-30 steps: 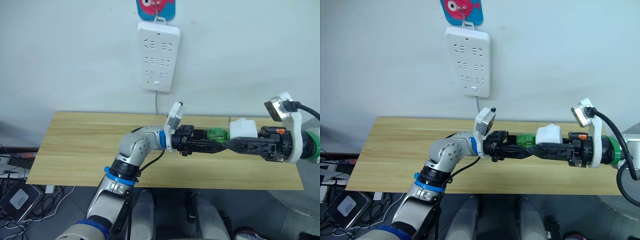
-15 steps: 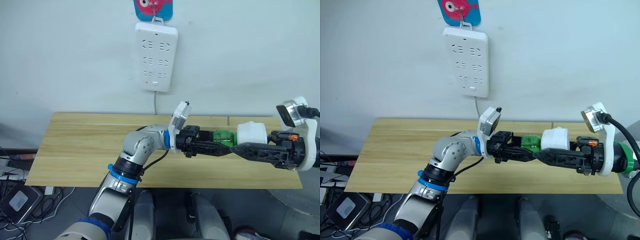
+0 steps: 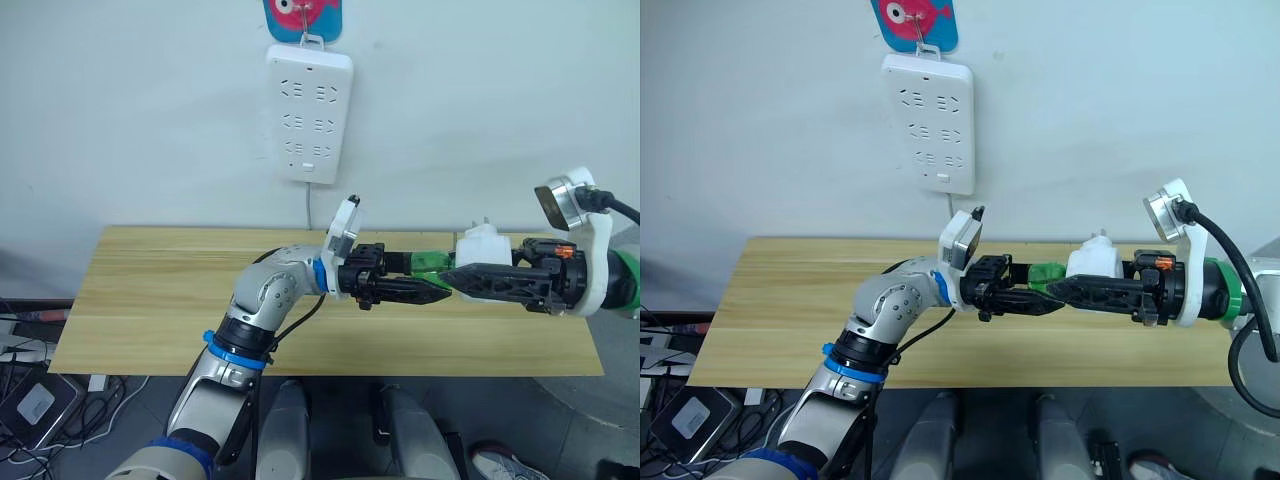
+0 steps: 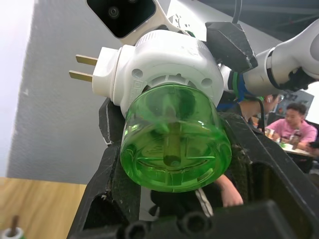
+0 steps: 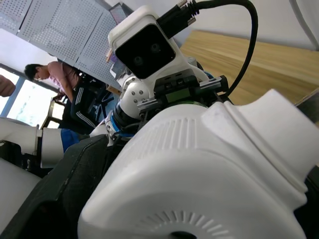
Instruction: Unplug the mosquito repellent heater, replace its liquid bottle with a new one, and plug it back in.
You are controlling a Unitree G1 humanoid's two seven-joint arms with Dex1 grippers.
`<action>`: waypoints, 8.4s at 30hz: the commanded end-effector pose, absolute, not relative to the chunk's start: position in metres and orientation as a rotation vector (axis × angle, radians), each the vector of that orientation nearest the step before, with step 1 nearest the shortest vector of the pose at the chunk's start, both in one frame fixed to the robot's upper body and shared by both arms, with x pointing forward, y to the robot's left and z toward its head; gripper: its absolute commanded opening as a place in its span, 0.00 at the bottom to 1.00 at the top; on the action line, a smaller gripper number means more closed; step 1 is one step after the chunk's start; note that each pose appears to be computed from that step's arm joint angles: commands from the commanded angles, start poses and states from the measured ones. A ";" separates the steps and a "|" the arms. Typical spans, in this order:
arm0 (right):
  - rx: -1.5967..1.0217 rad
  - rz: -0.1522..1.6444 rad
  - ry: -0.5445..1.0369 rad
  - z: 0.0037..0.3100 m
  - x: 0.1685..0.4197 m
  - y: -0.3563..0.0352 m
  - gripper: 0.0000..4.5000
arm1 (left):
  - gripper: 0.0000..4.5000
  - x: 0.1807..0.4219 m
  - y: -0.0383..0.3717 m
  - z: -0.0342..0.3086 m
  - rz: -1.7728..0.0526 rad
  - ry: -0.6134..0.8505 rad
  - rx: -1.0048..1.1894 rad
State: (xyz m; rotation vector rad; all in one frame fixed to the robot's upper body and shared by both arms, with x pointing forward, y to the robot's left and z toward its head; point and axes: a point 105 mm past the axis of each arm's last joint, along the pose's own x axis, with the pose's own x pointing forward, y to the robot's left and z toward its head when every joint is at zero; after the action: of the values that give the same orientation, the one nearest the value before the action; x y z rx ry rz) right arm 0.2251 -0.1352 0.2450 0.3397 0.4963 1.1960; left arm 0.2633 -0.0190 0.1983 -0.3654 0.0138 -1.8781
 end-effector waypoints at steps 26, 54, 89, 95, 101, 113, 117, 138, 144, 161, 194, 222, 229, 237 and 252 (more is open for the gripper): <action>0.342 1.263 0.492 0.252 0.216 -0.130 1.00 | 0.50 0.268 -0.023 0.202 -1.853 -0.026 -0.358; 0.309 1.309 0.470 0.275 0.221 -0.131 1.00 | 0.50 0.270 -0.021 0.196 -1.842 -0.052 -0.288; 0.450 1.055 0.370 0.279 0.268 -0.149 1.00 | 0.50 0.268 -0.022 0.199 -1.866 -0.079 -0.275; 0.516 0.980 0.341 0.283 0.284 -0.156 1.00 | 0.50 0.267 -0.020 0.197 -1.871 -0.069 -0.275; 0.566 0.903 0.322 0.286 0.294 -0.169 1.00 | 0.50 0.266 -0.019 0.197 -1.870 -0.063 -0.280; 0.472 0.795 0.515 0.225 0.267 -0.194 0.50 | 0.50 0.267 -0.011 0.202 -1.875 -0.044 -0.277; 0.482 0.867 0.558 0.213 0.247 -0.178 0.18 | 0.50 0.274 -0.009 0.203 -1.844 -0.037 -0.287; 0.359 1.368 0.404 0.257 0.195 -0.123 0.01 | 0.50 0.284 -0.012 0.187 -1.806 -0.026 -0.204; 0.347 1.302 0.321 0.281 0.226 -0.118 0.01 | 0.50 0.285 -0.014 0.183 -1.805 -0.022 -0.183; 0.332 1.184 0.626 0.262 0.211 -0.167 0.01 | 0.50 0.283 -0.006 0.185 -1.811 0.000 -0.214; 0.352 0.788 0.521 0.190 0.271 -0.218 0.01 | 0.50 0.278 -0.002 0.196 -1.887 0.026 -0.212; 0.467 1.214 0.442 0.231 0.210 -0.126 0.01 | 0.50 0.290 -0.007 0.189 -1.789 -0.003 -0.183; 0.404 1.287 0.414 0.249 0.212 -0.121 0.01 | 0.50 0.291 -0.008 0.185 -1.791 -0.005 -0.159; 0.382 1.232 0.392 0.264 0.234 -0.122 0.01 | 0.50 0.288 -0.007 0.183 -1.805 -0.006 -0.145; 0.310 0.983 0.490 0.230 0.273 -0.139 0.01 | 0.50 0.279 -0.005 0.188 -1.857 -0.001 -0.178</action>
State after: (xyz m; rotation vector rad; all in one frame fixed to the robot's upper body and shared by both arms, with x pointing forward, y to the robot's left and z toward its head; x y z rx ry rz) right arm 0.2746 -0.1396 0.2337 0.3315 0.4708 0.9760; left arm 0.2865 -0.0055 0.1704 -0.1660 0.0904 -1.8142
